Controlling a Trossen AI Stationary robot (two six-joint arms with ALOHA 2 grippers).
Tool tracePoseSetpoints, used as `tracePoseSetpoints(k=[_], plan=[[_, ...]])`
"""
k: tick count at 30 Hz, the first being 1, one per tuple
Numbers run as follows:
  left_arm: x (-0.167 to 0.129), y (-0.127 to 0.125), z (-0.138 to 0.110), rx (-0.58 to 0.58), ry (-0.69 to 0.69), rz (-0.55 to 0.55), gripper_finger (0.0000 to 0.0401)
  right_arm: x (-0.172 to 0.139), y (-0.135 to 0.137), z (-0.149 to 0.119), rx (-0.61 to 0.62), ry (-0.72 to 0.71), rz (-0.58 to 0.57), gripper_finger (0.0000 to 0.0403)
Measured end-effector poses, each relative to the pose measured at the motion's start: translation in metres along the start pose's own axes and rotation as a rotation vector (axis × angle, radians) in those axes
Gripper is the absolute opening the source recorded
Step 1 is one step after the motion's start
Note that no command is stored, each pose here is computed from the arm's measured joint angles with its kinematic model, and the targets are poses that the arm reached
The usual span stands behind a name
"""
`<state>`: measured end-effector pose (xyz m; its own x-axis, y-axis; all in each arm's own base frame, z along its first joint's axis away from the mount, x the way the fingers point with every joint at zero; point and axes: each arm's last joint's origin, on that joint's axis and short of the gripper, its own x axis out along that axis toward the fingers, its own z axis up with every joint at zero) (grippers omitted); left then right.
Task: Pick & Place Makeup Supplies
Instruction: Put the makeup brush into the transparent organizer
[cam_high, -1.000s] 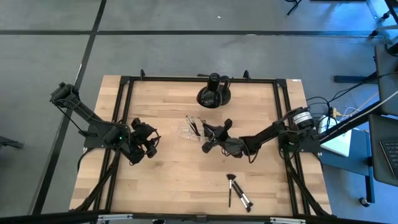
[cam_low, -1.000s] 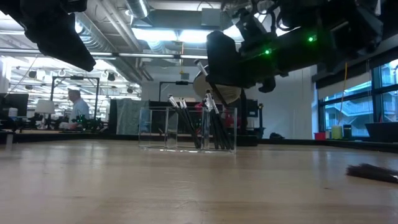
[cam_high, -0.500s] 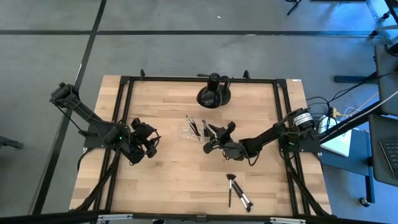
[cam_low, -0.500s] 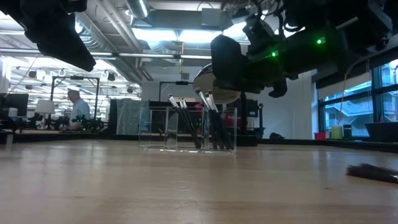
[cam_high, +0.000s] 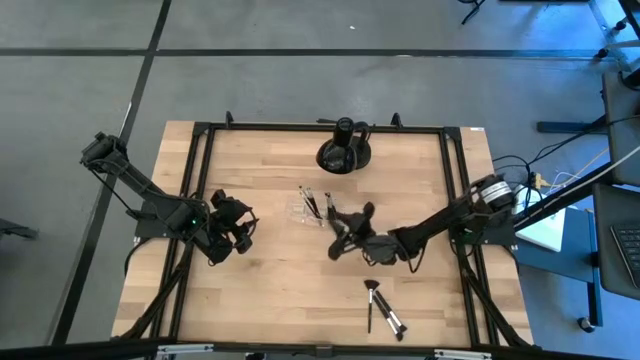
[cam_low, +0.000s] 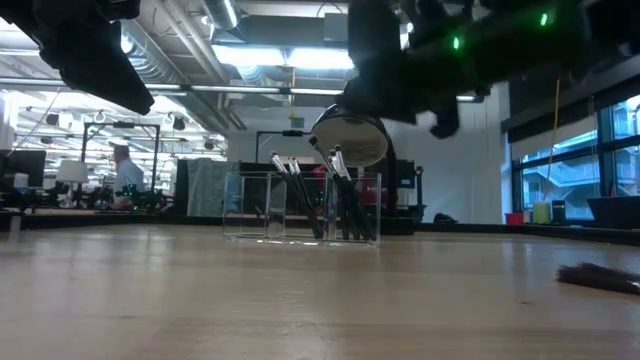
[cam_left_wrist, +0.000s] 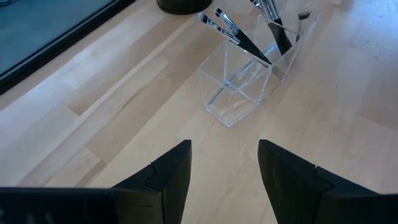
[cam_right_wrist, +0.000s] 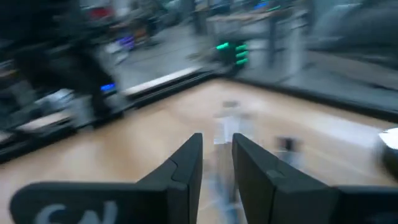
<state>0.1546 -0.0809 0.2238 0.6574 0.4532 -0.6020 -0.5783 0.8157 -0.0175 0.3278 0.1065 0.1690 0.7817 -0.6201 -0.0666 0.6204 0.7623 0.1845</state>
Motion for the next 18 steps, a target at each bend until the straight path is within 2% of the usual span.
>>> tracePoseSetpoints(k=[4, 6, 10, 15, 18], plan=[[0.0, 0.0, 0.0, -0.003, -0.011, 0.003, 0.018, 0.004, 0.022, 0.008, -0.079, 0.152, 0.232, 0.0088], [0.0, -0.001, 0.001, -0.008, -0.012, 0.0, 0.018, 0.01, 0.03, 0.011, -0.13, 0.27, 0.27, 0.0085], [0.0, -0.001, 0.001, -0.016, -0.019, -0.006, 0.018, 0.024, 0.037, 0.015, -0.222, 0.466, 0.222, 0.0067], [0.0, -0.001, 0.001, -0.009, -0.023, -0.003, 0.018, 0.044, 0.04, 0.027, -0.246, 0.485, 0.193, 0.0042], [0.0, -0.001, 0.001, -0.003, -0.022, -0.003, 0.018, 0.056, 0.033, 0.03, -0.242, 0.489, 0.161, 0.0033]])
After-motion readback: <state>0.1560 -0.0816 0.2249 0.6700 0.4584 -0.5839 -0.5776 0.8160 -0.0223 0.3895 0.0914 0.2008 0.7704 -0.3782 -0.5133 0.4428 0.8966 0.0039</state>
